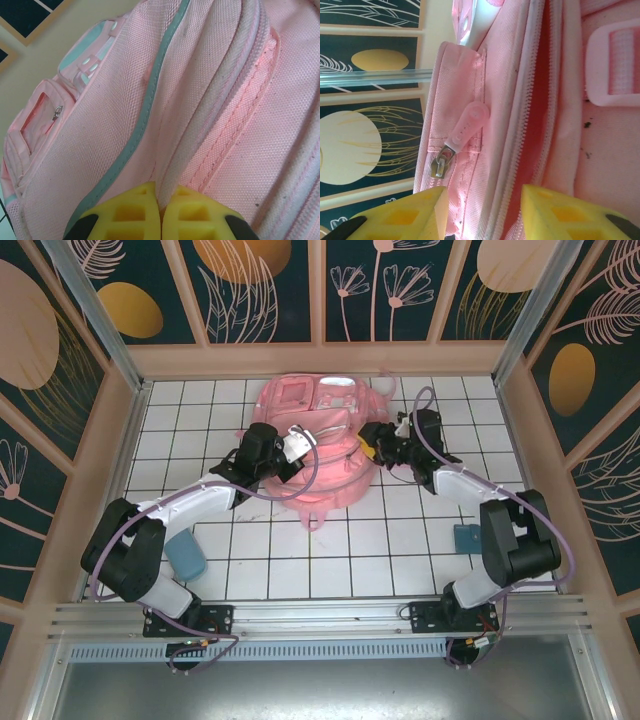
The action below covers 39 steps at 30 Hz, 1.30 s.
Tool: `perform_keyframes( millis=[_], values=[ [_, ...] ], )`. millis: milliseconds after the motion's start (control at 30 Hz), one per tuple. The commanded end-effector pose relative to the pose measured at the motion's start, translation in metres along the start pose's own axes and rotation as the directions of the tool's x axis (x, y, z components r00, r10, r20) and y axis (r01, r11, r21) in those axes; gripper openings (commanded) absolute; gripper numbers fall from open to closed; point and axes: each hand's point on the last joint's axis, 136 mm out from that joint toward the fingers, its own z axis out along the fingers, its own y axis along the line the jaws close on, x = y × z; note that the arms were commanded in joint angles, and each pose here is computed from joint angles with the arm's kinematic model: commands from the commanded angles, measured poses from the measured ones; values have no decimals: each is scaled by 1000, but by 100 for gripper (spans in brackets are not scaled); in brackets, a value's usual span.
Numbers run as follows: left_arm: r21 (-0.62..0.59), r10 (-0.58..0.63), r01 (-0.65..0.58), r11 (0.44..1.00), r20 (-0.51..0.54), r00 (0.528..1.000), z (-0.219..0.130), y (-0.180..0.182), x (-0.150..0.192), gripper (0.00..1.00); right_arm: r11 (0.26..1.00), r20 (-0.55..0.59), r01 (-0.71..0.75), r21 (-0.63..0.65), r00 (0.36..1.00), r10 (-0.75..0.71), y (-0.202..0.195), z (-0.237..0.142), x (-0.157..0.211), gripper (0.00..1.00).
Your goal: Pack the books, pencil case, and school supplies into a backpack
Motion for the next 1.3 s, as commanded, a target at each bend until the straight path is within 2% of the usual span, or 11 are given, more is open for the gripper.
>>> perform_keyframes(
  millis=[0,100,200,267,300,400,500,633,867,967,1267],
  values=[
    [-42,-29,36,998,149,988,-17,15,-42,0,997,-45,6,-82,999,-9,23,11,4,41],
    [-55,-52,60,997,149,988,-19,18,-44,0,994,-86,-3,-112,996,-7,30,22,11,34],
    [-99,-145,160,982,141,979,-27,29,-44,23,991,-109,-3,-132,994,-12,34,32,15,22],
    [-134,-273,294,946,150,950,-37,39,-45,55,990,-110,3,-142,994,-19,37,36,17,17],
    [-135,-337,357,924,153,929,-42,41,-45,64,989,-112,7,-149,993,-24,39,38,19,15],
    [-86,-527,540,838,133,839,-52,36,-45,73,984,-130,13,-177,991,-37,47,45,26,11],
    [-25,-702,704,709,65,709,-56,25,-47,74,980,-137,7,-197,990,-35,53,50,32,11],
    [32,-834,836,548,-59,549,-56,1,-48,71,975,-143,5,-221,989,-38,63,52,38,10],
    [48,-895,920,389,-217,390,-45,-55,-50,56,976,-159,22,-217,986,-57,69,59,47,11],
    [33,-902,933,358,-247,355,-36,-68,-44,50,977,-162,19,-214,985,-54,68,60,49,11],
    [-42,-900,928,370,-265,347,-14,-71,-26,39,976,-169,26,-217,984,-63,71,59,53,10]
  ],
)
